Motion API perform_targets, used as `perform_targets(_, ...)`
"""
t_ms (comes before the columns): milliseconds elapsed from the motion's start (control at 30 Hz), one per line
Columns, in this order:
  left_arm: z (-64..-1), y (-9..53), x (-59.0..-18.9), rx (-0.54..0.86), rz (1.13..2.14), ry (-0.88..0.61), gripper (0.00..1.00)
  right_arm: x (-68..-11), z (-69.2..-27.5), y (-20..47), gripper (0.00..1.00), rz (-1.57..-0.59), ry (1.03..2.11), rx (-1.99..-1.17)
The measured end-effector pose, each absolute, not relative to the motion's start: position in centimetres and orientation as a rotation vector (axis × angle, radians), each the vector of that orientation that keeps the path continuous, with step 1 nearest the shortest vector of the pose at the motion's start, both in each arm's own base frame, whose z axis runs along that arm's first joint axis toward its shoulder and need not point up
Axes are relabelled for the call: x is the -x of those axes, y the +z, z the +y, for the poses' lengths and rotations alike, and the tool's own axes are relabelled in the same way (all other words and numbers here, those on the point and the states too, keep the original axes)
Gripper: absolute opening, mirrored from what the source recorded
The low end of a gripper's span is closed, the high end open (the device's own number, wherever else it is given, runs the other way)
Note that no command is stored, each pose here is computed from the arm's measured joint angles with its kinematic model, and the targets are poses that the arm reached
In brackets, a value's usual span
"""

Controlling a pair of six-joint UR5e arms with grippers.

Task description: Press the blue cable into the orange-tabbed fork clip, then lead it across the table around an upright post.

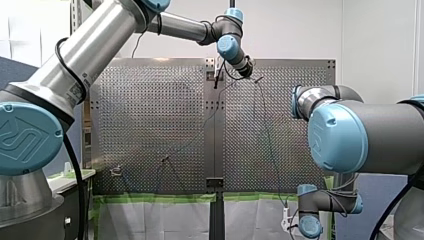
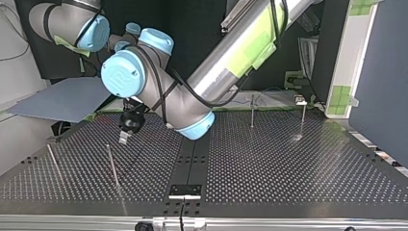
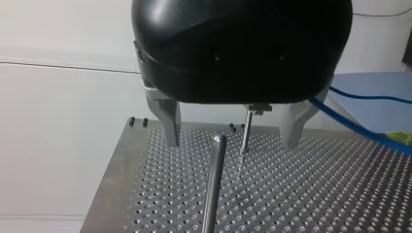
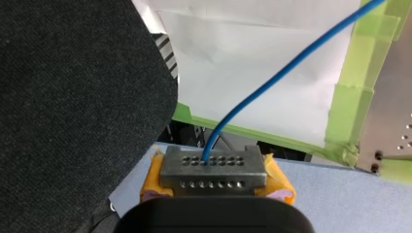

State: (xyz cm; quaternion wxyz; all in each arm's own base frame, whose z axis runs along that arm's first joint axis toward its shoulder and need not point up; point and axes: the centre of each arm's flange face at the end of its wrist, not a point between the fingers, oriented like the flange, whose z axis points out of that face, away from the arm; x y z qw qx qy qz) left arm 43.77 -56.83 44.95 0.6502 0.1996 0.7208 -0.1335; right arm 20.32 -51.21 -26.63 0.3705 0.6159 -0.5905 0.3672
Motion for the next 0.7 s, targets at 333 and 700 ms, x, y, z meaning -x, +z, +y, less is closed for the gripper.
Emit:
perform_targets(333,-56.78,44.95,-43.81,-0.446,1.64,-0.305,1.0,-20.57,-51.07,-26.63,0.0,-1.513,0.941,-1.587)
perform_targets(700,-56.08,44.99,-44.06,-0.355,1.655,-0.258,1.0,-20.65,-51.03,-26.64,0.0,-1.513,0.941,-1.588)
